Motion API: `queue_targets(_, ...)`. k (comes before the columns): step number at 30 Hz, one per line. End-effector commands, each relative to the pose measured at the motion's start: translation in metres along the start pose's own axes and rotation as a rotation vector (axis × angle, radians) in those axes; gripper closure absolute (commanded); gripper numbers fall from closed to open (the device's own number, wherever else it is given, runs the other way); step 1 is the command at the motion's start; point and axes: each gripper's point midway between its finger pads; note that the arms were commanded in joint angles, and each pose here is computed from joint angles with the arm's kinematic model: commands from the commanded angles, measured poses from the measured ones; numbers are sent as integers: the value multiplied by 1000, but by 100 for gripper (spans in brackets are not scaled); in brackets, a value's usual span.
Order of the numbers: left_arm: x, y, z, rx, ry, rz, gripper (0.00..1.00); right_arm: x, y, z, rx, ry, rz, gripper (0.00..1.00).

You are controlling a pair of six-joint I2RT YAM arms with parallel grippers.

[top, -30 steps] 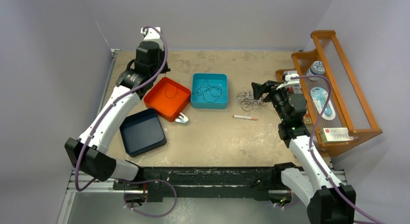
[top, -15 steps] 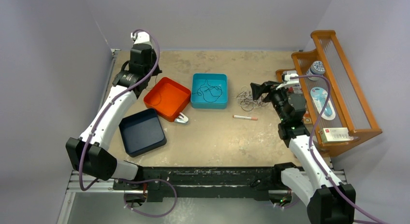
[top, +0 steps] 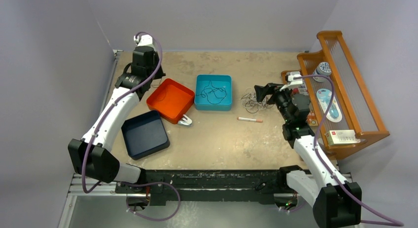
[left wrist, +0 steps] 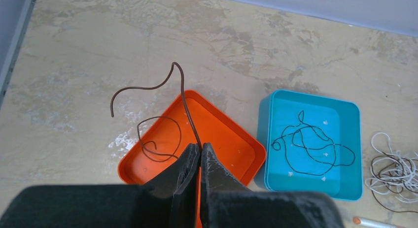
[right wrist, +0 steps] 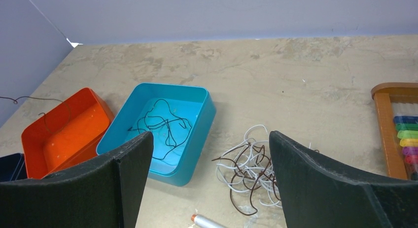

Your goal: Untangle the cables

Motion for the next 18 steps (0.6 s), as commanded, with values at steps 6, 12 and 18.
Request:
queue_targets(6,-15,-8,-33,55,-166,36,100,-5,26,5,21,19,-74,11)
queue_targets(12,-27,-37,-41,87,-203,122,100,-7,23,4,20,19,-65,11)
queue_targets(18,-37,-74,-39,129,-196,207,100,-11,16,3,15,22,-46,11)
Point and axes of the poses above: each gripper's point midway between its finger pads, its own x axis back along the fingers, its own z axis along the line the jaws close on, y = z × x, and after that the axes turned 1 degree about x, right-handed
